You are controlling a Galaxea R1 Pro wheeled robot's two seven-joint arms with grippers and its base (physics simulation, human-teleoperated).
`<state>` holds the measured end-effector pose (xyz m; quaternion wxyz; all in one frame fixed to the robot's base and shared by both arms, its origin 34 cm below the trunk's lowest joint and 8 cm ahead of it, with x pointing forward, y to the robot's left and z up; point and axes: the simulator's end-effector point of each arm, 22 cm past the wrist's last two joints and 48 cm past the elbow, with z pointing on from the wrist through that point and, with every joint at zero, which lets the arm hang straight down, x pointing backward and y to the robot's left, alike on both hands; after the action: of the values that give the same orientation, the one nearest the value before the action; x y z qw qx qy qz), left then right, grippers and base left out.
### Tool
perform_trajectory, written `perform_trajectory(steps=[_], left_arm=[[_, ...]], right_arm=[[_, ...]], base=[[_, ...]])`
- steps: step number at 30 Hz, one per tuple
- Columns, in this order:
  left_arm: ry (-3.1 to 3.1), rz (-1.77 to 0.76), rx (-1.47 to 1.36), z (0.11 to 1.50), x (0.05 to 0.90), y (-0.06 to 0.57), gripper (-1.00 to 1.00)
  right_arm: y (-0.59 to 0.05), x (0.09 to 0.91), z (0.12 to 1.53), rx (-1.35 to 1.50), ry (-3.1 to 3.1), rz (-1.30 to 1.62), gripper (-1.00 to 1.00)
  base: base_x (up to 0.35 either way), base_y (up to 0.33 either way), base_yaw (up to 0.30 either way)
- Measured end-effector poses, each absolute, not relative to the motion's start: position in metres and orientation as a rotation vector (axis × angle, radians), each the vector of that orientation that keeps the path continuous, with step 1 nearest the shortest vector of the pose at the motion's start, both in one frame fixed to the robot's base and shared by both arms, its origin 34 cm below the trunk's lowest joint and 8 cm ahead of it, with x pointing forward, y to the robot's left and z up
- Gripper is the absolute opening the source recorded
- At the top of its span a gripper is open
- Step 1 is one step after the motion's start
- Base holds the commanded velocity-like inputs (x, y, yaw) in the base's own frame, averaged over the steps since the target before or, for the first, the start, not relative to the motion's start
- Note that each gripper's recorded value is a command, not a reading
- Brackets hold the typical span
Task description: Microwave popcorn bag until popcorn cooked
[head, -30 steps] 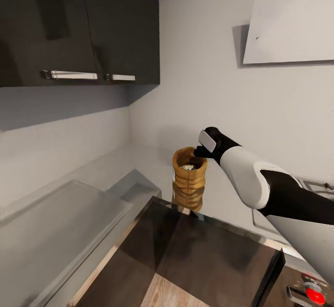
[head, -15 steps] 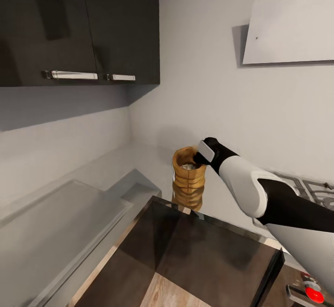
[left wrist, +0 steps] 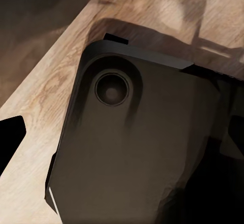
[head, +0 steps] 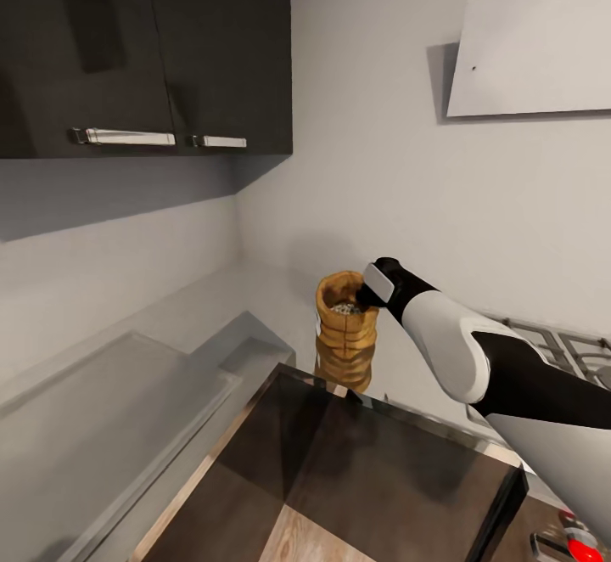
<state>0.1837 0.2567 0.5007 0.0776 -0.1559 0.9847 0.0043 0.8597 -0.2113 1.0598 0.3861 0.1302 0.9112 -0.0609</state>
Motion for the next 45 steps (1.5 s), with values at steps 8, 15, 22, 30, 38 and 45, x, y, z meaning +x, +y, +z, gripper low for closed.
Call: perform_trajectory(steps=[8, 15, 22, 30, 38, 45], left_arm=[[2.949, 0.013, -0.467, 0.501, 0.184, 0.257, 1.00], [2.949, 0.013, -0.467, 0.501, 0.184, 0.257, 1.00], [2.949, 0.013, -0.467, 0.501, 0.184, 0.257, 1.00], [2.950, 0.013, -0.468, 0.501, 0.183, 0.257, 1.00], [2.949, 0.013, -0.468, 0.501, 0.184, 0.257, 1.00], [2.949, 0.013, -0.469, 0.501, 0.184, 0.257, 1.00]], right_arm=[[-0.201, 0.838, 1.039, 0.263, 2.473, -0.144, 1.00], [-0.202, 0.839, 1.040, 0.266, 2.466, -0.146, 1.00], [-0.201, 0.840, 1.040, 0.267, 2.463, -0.143, 1.00], [-0.199, 0.840, 1.042, 0.267, 2.459, -0.132, 1.00], [-0.198, 0.841, 1.041, 0.267, 2.459, -0.128, 1.00], [-0.196, 0.840, 1.040, 0.265, 2.465, -0.123, 1.00]], base=[[0.000, 0.000, 0.000], [0.000, 0.000, 0.000], [0.000, 0.000, 0.000], [0.064, 0.000, 0.000], [0.036, 0.000, 0.000], [0.000, 0.000, 0.000]])
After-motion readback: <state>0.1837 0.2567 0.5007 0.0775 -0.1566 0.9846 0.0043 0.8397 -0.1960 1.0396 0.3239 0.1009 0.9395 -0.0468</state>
